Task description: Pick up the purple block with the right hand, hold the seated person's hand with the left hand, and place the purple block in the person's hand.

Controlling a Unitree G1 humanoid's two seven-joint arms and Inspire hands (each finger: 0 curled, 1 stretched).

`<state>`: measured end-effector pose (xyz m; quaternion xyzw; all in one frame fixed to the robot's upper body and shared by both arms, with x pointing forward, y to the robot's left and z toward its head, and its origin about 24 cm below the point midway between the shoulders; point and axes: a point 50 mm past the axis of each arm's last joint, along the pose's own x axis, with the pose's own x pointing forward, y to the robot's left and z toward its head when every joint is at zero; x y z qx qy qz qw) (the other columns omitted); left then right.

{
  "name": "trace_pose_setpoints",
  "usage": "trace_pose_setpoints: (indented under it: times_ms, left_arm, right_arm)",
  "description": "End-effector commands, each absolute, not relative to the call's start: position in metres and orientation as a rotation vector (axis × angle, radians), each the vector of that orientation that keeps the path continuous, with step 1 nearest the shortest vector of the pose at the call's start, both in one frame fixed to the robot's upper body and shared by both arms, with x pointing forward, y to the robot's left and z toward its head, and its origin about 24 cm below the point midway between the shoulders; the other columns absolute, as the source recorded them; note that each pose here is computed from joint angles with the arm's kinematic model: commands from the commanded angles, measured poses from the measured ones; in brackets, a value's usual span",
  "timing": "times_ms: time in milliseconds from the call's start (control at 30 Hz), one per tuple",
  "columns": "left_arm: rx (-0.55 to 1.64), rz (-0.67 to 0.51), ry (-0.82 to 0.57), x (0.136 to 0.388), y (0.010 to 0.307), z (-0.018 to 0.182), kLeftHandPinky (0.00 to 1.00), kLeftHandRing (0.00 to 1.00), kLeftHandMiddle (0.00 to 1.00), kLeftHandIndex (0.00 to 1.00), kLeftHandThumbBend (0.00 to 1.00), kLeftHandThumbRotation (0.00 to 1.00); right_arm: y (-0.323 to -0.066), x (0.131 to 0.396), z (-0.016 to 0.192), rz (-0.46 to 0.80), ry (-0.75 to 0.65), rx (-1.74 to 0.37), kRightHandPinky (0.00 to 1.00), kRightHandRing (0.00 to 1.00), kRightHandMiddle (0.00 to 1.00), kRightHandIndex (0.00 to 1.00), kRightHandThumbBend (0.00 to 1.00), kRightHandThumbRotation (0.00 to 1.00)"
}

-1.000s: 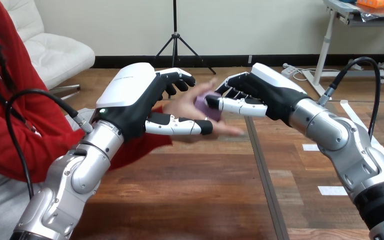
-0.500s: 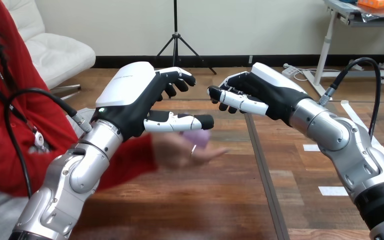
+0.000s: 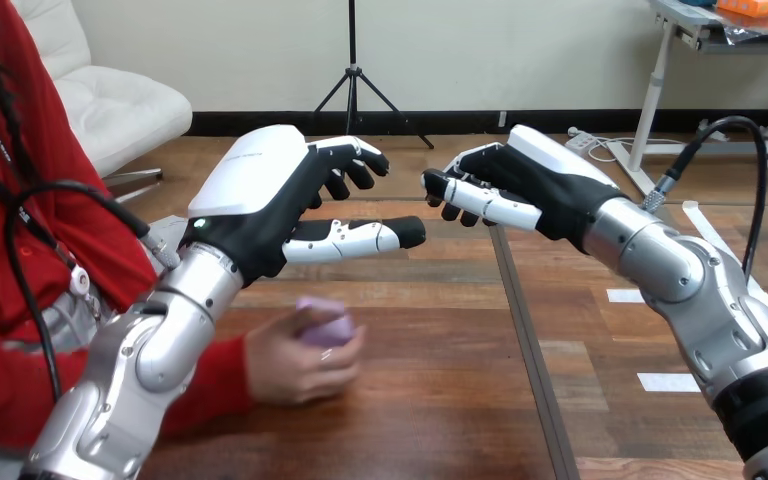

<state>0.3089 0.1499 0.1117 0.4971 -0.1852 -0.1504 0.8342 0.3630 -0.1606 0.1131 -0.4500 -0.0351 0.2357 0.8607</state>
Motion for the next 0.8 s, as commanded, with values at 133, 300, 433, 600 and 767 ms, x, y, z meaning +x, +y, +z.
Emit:
trace_pose_setpoints:
  times_ms: [133,300,433,600,767]
  left_arm:
    - [1.020,-0.260,-0.452,0.303,0.155,0.125,0.54,0.64,0.69,0.70,0.88,1.00]
    - [0.968,-0.255,-0.422,0.298,0.157,0.120,0.54,0.64,0.69,0.70,0.87,1.00]
    - [0.900,-0.250,-0.388,0.293,0.159,0.113,0.54,0.65,0.70,0.70,0.86,1.00]
    - [0.796,-0.239,-0.374,0.286,0.161,0.105,0.55,0.66,0.70,0.69,0.85,1.00]
    - [0.635,-0.252,-0.373,0.278,0.164,0.096,0.56,0.68,0.70,0.68,0.82,1.00]
  right_arm:
    - [-0.174,0.360,0.129,0.420,-0.137,-0.909,0.59,0.61,0.63,0.65,0.52,1.00]
    - [-0.177,0.354,0.127,0.407,-0.152,-0.886,0.60,0.61,0.62,0.64,0.52,1.00]
    - [-0.180,0.346,0.124,0.391,-0.161,-0.858,0.61,0.61,0.62,0.64,0.52,1.00]
    - [-0.183,0.337,0.120,0.375,-0.175,-0.796,0.62,0.62,0.62,0.64,0.55,1.00]
    - [-0.185,0.325,0.113,0.352,-0.217,-0.700,0.61,0.61,0.62,0.64,0.55,1.00]
